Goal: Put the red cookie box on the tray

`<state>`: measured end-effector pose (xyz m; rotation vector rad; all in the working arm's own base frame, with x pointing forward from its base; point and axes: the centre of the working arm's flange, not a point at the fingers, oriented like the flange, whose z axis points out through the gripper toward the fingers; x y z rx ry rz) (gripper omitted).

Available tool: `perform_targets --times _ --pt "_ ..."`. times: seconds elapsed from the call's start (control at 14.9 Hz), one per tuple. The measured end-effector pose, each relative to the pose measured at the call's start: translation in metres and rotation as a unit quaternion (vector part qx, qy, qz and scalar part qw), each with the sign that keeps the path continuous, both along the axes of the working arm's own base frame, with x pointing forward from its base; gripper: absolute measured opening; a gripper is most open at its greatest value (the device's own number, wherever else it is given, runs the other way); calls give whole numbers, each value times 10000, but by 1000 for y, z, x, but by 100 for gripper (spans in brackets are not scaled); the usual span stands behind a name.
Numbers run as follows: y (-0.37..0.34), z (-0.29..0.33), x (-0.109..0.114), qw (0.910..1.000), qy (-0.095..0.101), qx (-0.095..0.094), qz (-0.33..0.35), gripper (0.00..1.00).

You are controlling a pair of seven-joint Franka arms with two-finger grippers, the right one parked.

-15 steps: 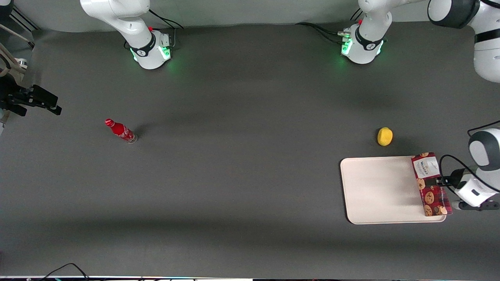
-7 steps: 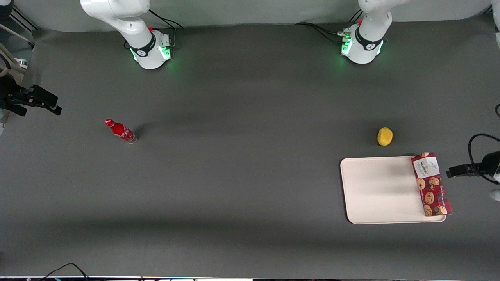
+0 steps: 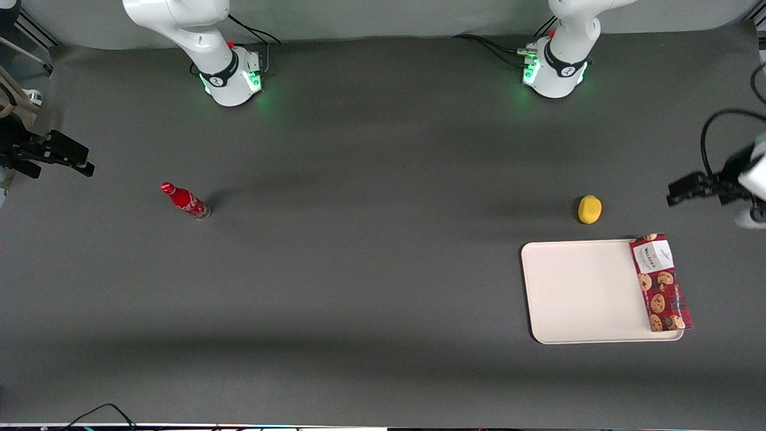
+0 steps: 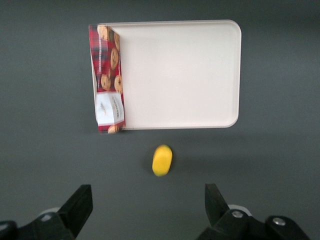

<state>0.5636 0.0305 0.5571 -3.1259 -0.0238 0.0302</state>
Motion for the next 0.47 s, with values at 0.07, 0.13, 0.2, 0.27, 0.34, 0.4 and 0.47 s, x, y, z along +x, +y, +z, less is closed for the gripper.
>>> perform_targets --times 0.07,0.13,0.2,0.27,0.34,0.4,0.47 --pt "-9 13 -16 10000 51 55 19 100" --pt "-17 25 -30 9999 82 104 20 100" --pt "-23 36 -41 9999 89 148 11 100" --pt "-27 43 -50 9998 111 174 0 100" --pt "-30 47 -55 9998 136 160 -1 100" --pt "-31 48 -58 9998 163 124 1 100" --pt "-33 47 -59 9998 176 95 0 100"
